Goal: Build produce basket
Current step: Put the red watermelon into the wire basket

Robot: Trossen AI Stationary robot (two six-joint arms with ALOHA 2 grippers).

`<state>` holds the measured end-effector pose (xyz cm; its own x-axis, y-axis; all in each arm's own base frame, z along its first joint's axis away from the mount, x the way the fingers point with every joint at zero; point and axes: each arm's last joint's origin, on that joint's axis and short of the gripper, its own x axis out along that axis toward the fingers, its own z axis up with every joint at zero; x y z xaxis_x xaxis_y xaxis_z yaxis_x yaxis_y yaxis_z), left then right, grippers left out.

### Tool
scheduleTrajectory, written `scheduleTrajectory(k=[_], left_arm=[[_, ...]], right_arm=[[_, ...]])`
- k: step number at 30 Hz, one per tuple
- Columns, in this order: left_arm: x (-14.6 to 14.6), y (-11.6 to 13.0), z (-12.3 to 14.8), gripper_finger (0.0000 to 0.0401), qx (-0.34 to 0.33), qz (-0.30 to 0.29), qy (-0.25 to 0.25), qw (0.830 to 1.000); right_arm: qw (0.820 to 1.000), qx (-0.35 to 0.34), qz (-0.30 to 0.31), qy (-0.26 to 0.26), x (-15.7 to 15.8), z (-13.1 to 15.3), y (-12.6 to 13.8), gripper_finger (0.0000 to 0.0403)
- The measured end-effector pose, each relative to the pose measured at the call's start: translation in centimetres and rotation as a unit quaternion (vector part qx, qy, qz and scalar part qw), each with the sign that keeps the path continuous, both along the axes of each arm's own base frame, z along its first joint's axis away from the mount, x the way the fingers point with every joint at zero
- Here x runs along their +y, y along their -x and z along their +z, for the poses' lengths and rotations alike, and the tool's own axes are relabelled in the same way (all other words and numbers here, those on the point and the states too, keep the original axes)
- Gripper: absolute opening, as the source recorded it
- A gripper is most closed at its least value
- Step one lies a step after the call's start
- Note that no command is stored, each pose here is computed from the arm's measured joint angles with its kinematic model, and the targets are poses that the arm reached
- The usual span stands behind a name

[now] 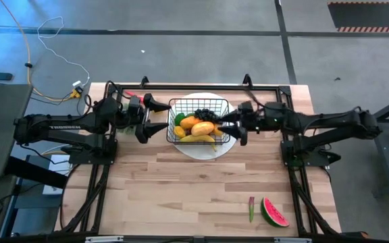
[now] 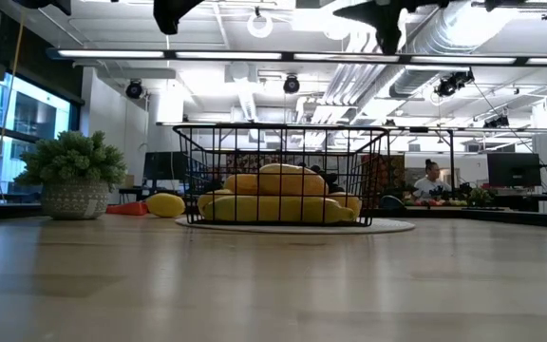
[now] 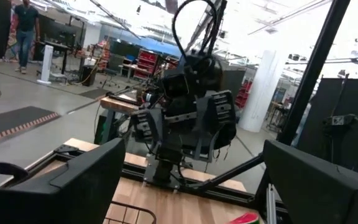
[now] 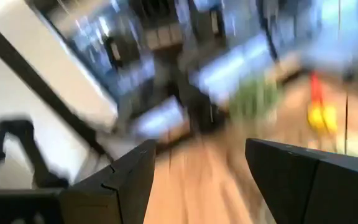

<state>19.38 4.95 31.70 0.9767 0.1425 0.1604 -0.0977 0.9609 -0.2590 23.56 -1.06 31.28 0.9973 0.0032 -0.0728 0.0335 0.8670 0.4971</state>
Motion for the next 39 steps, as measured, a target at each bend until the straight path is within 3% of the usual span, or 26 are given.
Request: scheduleTrajectory(k=[2, 4, 7, 10, 18, 23, 26, 29, 31, 35, 39], left_arm=[[0.0, 0.0, 0.0, 0.0372, 0.0, 0.001, 0.0, 1.0], [0.0, 0.0, 0.0, 0.0372, 0.001, 0.003, 0.001, 1.0], [0.1, 0.0, -0.2, 0.0372, 0.007, 0.014, 0.004, 1.0], [0.2, 0.0, -0.3, 0.0372, 0.013, 0.024, 0.007, 1.0], [0.2, -0.1, -0.6, 0.0372, 0.029, 0.029, 0.011, 0.999], [0.2, -0.1, -0.6, 0.0372, 0.033, 0.03, -0.001, 0.999], [0.2, -0.1, -0.6, 0.0372, 0.033, 0.03, -0.001, 0.999], [0.2, -0.1, -0.6, 0.0372, 0.033, 0.03, -0.001, 0.999], [0.2, -0.1, -0.6, 0.0372, 0.033, 0.03, -0.001, 0.999], [0.2, -0.1, -0.6, 0.0372, 0.033, 0.03, -0.001, 0.999], [0.2, -0.1, -0.6, 0.0372, 0.033, 0.03, -0.001, 0.999]], right_arm=[[0.994, 0.099, 0.04, -0.022, 0.9, 0.8, 0.1, 0.0233], [0.974, 0.207, 0.077, -0.053, 2.3, 1.3, 0.6, 0.0233], [0.922, 0.354, 0.094, -0.127, 4.6, 1.5, 1.5, 0.0233], [0.864, 0.455, 0.074, -0.202, 7.4, 1.1, 2.5, 0.0233], [0.746, 0.562, 0.006, -0.358, 15.9, -1.3, 4.3, 0.0233], [0.675, 0.637, -0.021, -0.371, 19.9, -3.5, 5.5, 0.0233], [0.643, 0.671, -0.053, -0.364, 21.6, -5.1, 5.9, 0.0233], [0.618, 0.697, -0.094, -0.352, 22.6, -6.8, 5.9, 0.023], [0.612, 0.703, -0.112, -0.345, 23.1, -7.8, 5.6, 0.0226], [0.614, 0.707, -0.131, -0.325, 23.9, -9.4, 4.7, 0.0216], [0.605, 0.72, -0.162, -0.298, 24.5, -11.5, 4.4, 0.0207]])
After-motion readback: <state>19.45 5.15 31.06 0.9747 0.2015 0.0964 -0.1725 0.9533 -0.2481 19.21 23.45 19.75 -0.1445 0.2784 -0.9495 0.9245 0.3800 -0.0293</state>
